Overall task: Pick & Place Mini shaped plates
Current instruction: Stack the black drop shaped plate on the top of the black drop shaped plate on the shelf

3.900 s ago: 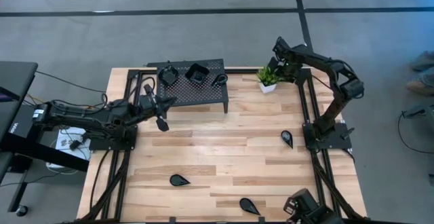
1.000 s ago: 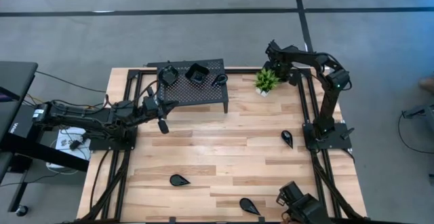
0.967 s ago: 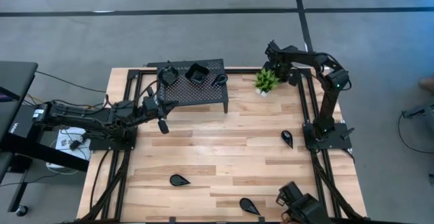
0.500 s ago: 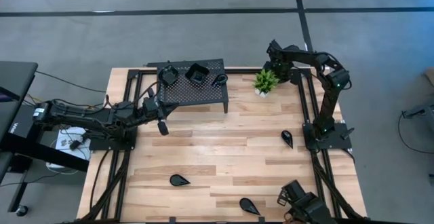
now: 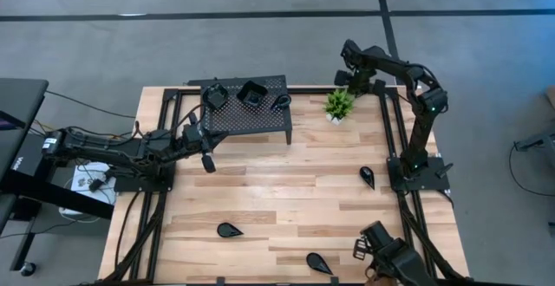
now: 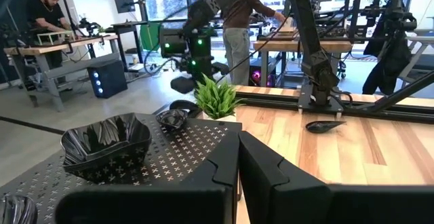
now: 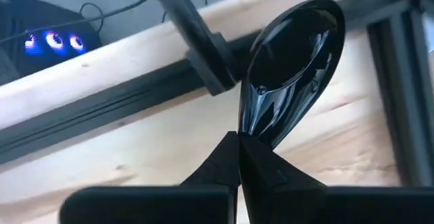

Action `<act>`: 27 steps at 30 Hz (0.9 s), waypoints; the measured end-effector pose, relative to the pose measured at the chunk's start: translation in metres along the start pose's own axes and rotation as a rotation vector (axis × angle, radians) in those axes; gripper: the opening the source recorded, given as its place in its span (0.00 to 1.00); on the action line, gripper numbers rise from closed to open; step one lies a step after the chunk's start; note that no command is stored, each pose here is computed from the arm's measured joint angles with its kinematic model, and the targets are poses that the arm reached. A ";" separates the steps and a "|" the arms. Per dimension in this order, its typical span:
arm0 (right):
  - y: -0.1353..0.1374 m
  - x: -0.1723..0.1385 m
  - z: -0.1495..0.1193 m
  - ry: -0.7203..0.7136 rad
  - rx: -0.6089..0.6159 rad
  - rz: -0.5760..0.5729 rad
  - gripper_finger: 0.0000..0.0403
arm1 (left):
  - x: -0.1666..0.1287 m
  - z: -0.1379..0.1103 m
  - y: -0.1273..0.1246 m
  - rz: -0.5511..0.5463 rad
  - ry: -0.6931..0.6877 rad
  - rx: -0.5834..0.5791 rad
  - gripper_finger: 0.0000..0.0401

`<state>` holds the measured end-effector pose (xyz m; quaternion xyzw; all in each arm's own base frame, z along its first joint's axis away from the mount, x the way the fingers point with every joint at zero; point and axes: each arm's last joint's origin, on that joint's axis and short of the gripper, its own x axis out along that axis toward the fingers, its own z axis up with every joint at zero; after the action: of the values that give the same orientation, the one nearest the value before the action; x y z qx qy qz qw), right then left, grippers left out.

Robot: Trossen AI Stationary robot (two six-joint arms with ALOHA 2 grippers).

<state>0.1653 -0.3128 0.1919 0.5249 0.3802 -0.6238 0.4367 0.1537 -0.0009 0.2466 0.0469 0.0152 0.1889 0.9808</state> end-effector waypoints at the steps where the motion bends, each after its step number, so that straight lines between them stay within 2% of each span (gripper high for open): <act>1: 0.001 -0.005 0.002 -0.002 -0.015 0.002 0.00 | 0.000 0.000 0.000 0.000 0.000 0.000 0.03; 11: 0.012 -0.053 0.000 0.031 -0.166 -0.029 0.00 | 0.000 0.000 0.000 0.000 0.000 0.000 0.03; 16: 0.020 -0.089 0.004 -0.030 -0.182 -0.005 0.00 | 0.000 0.000 0.000 0.000 0.000 0.000 0.03; 22: 0.037 -0.140 0.003 -0.075 -0.162 0.211 0.00 | 0.000 0.000 0.000 0.000 0.000 0.000 0.03; 27: 0.056 -0.180 -0.017 -0.082 -0.215 0.392 0.00 | 0.000 0.000 0.000 0.000 0.000 0.000 0.03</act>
<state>0.2360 -0.2891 0.3656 0.5133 0.3170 -0.5037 0.6184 0.1537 -0.0009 0.2466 0.0467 0.0151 0.1889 0.9808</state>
